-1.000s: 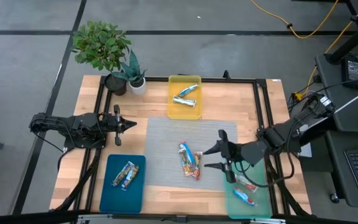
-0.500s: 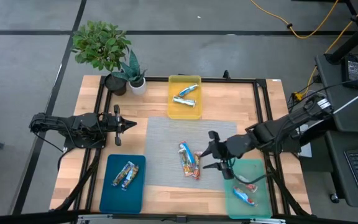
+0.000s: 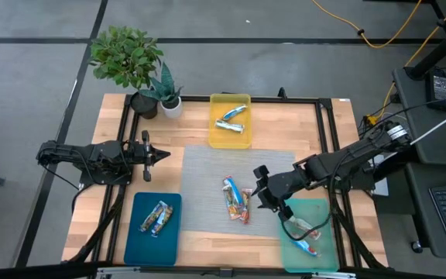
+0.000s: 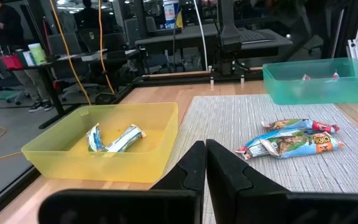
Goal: Pick and place Granola Bars by type
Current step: Put the right red granola bar into the light blue bin
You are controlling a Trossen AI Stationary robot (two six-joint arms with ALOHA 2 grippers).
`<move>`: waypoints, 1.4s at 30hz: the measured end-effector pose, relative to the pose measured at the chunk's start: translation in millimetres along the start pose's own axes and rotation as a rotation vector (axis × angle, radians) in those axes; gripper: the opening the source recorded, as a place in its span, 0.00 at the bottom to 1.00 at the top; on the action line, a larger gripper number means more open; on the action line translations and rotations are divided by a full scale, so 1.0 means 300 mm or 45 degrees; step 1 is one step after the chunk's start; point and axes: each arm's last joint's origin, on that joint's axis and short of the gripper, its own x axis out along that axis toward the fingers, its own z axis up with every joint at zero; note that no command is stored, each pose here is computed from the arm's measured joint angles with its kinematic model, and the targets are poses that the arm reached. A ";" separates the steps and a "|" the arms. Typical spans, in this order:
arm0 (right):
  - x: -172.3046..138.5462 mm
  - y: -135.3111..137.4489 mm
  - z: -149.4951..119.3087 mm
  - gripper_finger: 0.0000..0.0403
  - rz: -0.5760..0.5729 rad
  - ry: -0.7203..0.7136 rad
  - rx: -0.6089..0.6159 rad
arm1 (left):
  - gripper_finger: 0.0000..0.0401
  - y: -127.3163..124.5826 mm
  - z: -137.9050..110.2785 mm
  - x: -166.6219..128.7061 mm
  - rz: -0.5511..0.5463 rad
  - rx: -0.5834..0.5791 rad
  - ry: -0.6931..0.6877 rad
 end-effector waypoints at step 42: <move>0.425 -0.052 -0.140 0.62 0.212 0.346 -0.543 | 0.02 0.000 0.000 0.000 0.000 0.000 0.000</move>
